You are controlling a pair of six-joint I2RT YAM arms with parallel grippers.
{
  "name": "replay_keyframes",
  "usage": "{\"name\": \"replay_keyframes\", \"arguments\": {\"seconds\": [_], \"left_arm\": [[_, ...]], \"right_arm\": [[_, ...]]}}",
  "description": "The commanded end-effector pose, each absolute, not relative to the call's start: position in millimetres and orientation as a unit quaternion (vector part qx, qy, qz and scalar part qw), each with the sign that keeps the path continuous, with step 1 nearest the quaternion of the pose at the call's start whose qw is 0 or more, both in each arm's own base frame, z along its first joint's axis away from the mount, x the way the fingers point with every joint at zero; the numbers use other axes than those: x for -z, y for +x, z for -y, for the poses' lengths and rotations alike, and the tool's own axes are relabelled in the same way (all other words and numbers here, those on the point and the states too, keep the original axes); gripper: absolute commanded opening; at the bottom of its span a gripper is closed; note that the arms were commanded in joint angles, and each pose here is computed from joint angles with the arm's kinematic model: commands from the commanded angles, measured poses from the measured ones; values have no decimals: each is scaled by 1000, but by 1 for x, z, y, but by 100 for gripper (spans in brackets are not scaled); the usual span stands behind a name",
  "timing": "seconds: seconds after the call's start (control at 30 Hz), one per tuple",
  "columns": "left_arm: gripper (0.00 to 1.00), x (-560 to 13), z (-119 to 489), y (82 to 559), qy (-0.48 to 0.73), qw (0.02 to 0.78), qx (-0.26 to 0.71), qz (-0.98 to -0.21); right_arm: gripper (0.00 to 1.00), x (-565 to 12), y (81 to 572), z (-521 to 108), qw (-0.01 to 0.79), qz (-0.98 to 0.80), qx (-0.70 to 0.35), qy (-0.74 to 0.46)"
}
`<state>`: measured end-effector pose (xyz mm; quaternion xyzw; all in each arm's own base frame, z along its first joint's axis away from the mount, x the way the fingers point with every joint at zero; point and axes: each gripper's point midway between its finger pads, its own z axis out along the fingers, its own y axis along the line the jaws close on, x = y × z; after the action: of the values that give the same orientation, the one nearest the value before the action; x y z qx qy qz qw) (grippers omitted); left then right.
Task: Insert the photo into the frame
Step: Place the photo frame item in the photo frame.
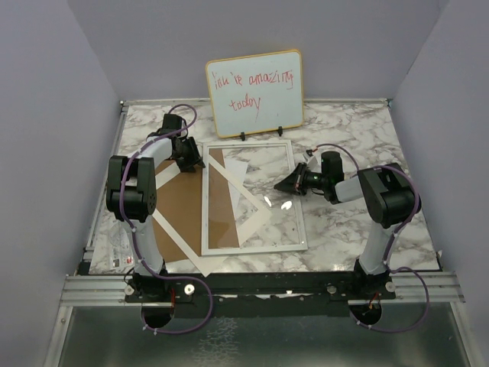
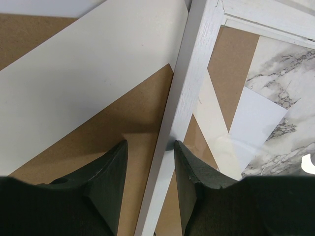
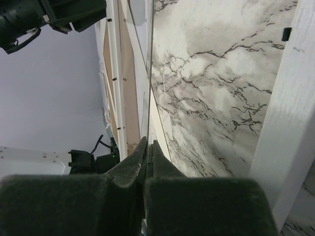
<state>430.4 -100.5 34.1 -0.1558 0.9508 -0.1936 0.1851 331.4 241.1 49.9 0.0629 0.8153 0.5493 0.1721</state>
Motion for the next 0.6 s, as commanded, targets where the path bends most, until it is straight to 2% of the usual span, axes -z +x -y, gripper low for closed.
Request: {"name": "replay_keyframes", "arguments": {"seconds": [0.0,0.57], "left_arm": [[44,3,105,412,-155,135,188,-961],[44,7,104,411,-154,131,185,-962]], "right_arm": [[1,-52,339,-241,184,-813,-549,53],[2,-94,327,-251,189,-758,-624,16]]}}
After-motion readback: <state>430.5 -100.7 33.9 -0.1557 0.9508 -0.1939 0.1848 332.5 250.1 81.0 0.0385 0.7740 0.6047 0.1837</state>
